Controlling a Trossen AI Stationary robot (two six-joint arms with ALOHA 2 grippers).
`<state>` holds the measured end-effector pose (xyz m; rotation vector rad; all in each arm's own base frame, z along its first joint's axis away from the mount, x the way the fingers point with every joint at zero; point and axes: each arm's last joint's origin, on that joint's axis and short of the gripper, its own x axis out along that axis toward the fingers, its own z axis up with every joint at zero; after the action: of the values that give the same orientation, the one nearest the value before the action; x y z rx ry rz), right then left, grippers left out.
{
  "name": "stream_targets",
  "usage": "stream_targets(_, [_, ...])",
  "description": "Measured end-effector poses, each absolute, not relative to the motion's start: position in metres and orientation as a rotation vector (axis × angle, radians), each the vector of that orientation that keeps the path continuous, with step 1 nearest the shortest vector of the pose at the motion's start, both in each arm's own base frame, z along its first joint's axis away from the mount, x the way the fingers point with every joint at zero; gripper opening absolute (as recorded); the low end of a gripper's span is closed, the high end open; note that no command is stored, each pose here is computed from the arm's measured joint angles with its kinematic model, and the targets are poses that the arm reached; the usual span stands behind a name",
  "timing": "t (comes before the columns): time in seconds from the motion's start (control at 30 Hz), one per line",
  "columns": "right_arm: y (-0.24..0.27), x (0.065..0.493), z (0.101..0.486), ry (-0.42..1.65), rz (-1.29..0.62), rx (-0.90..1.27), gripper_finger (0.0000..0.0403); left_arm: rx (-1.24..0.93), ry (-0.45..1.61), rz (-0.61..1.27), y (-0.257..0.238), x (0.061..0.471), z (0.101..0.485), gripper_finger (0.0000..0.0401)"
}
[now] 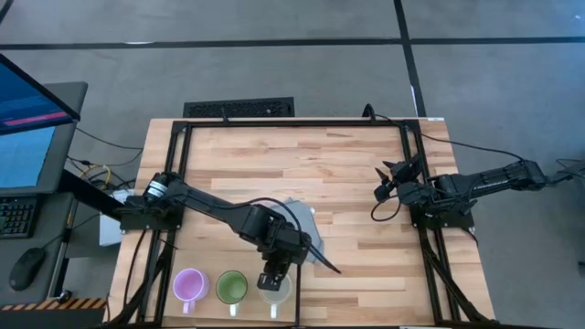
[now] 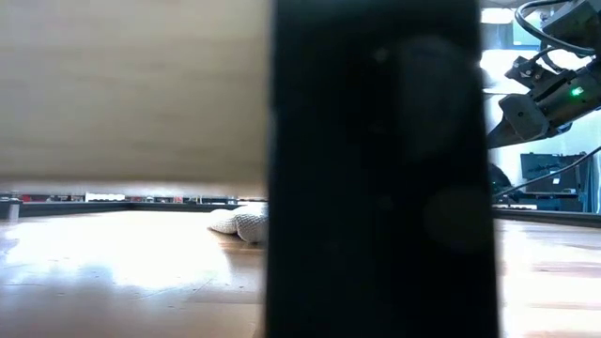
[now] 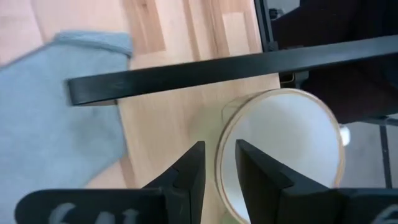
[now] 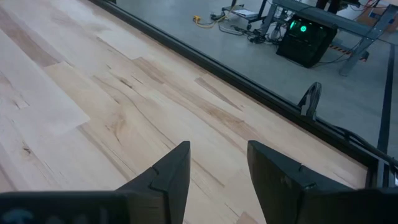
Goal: Stack small to large cups/mugs on shelf
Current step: Return to Home Position
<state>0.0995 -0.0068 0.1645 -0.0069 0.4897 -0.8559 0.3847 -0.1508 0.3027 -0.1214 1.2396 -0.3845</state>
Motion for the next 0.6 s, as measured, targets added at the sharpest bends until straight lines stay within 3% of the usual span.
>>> stream_targets(0.2, [-0.007, 0.100, 0.164, 0.490, -0.856, -0.007, 0.0180, -0.086, 1.279, -0.325, -0.146, 0.376, 0.324, 0.0078])
stream_targets(0.6, [-0.007, 0.099, 0.164, 0.490, -0.856, -0.007, 0.0182, 0.257, 1.236, 0.047, -0.123, 0.352, 0.373, 0.0078])
